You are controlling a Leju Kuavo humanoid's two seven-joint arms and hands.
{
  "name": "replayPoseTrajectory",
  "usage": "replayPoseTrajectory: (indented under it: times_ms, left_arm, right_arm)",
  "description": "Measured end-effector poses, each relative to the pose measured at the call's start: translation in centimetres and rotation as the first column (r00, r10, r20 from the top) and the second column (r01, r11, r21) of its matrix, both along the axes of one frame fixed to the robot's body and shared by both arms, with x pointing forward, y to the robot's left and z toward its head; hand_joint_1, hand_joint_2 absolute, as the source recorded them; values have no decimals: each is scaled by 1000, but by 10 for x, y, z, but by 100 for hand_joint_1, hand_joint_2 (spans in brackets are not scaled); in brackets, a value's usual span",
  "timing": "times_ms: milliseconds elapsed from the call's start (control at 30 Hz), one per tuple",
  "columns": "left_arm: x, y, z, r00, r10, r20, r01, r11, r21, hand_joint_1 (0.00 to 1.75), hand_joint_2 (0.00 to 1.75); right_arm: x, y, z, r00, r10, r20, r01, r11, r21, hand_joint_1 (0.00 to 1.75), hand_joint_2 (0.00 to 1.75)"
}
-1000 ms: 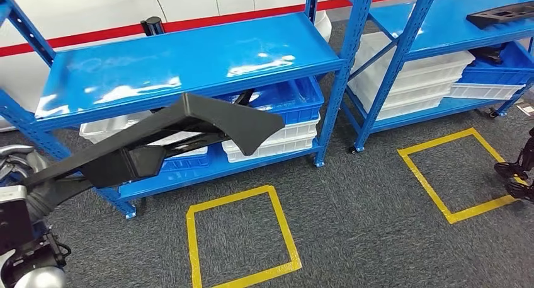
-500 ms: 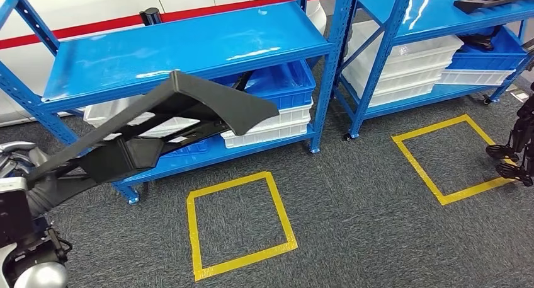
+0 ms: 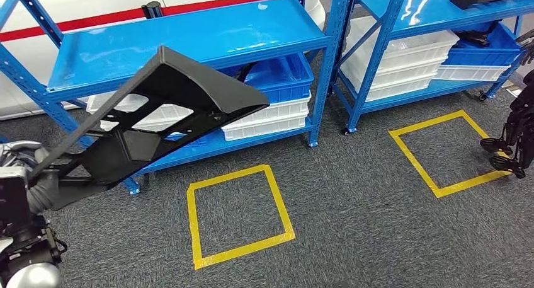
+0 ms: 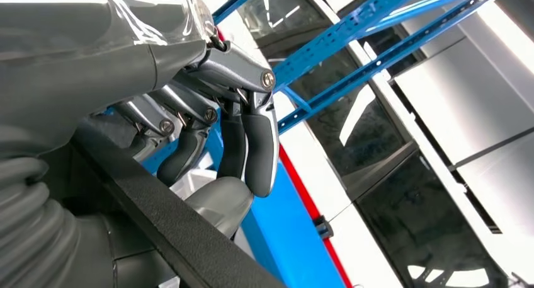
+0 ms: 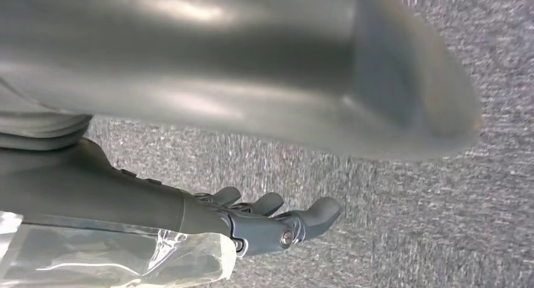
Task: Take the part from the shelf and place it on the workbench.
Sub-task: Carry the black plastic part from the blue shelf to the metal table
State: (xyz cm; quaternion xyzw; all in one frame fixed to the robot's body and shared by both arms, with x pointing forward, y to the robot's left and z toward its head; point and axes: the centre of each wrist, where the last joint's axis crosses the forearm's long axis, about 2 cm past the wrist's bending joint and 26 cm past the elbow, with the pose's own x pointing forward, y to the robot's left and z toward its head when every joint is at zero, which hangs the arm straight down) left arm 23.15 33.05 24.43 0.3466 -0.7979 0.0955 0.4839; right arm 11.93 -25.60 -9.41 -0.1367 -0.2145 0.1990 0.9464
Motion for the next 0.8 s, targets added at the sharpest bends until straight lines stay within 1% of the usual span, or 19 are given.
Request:
replayPoseTrajectory:
  times_ms: [200,433,800]
  left_arm:
    - [-2,-2,-2,1000,-1,-29,2,1000,13,175,175]
    - [-3,-4,-1,1000,-10,-27,10,1000,27,175,175]
    - [-10,-3,-10,999,-34,-31,35,999,28,175,175]
  right_arm:
    - [-3,1,-1,1000,-13,-2,13,1000,4,0,0]
    - [-5,1,-1,1000,-18,-1,18,1000,1,0,0]
    - [-10,-1,-3,1000,-19,6,19,999,30,0,0]
